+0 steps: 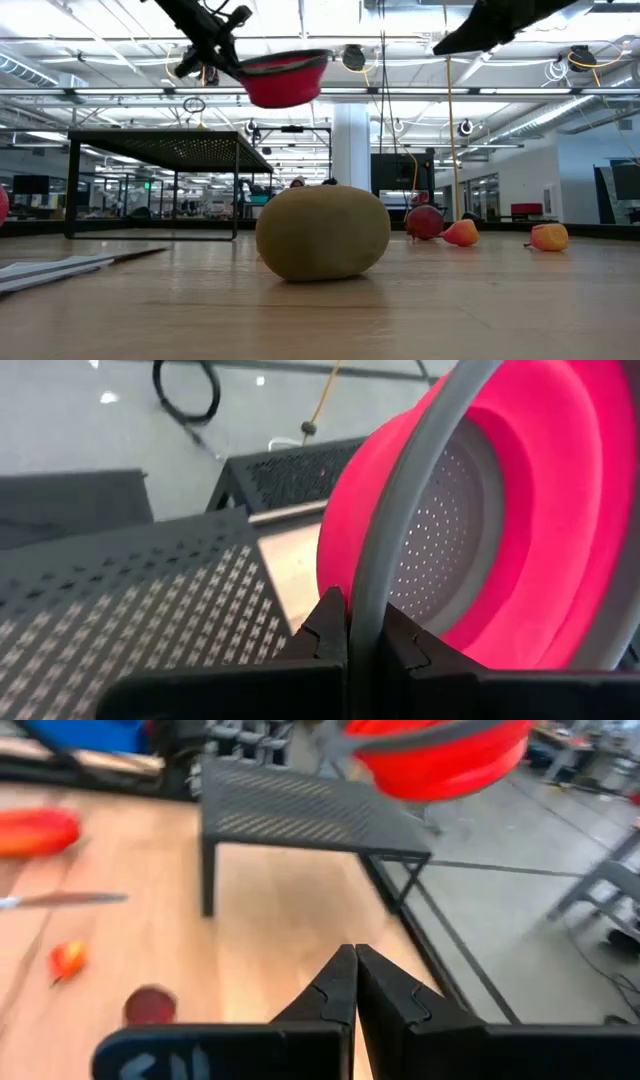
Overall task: Pick & Place Fruit
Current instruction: Put the red strainer bowl on the shelf
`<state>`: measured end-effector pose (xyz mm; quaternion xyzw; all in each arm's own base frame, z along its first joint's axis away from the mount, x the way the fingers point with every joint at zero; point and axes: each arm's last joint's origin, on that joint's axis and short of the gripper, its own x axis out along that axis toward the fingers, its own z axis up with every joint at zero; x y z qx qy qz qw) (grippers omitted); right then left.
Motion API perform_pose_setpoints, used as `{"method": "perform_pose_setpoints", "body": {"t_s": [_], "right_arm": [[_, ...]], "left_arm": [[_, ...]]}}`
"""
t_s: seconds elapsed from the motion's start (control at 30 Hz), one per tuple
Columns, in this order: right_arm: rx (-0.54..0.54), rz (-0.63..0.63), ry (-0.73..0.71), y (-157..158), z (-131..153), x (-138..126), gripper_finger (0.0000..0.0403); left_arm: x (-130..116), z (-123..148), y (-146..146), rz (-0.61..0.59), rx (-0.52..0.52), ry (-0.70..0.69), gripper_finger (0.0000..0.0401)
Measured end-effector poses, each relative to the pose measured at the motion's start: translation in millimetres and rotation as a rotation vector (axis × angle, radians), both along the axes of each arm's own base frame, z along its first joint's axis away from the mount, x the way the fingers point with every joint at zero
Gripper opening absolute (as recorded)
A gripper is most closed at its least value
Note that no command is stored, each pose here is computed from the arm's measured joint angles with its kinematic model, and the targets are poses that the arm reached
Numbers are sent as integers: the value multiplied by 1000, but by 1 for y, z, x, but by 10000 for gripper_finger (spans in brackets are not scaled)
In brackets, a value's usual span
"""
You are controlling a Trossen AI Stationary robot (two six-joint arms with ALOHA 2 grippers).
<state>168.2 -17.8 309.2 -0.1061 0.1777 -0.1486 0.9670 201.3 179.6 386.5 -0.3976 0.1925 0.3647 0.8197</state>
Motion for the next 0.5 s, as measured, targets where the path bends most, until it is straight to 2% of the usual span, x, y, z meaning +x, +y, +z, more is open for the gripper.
{"method": "perform_pose_setpoints", "body": {"t_s": [0.2, 0.37, 0.5], "right_arm": [[-17, 152, 15, 4, 3, -15, 1], [-1, 137, -16, 0, 8, -34, 0], [12, 191, -81, 0, 15, -49, 0]], "left_arm": [[-16, 0, -2, -13, -128, 74, 3], [-27, -5, 1, 11, -214, 106, 3], [-34, -7, 4, 51, -257, 111, 3]]}}
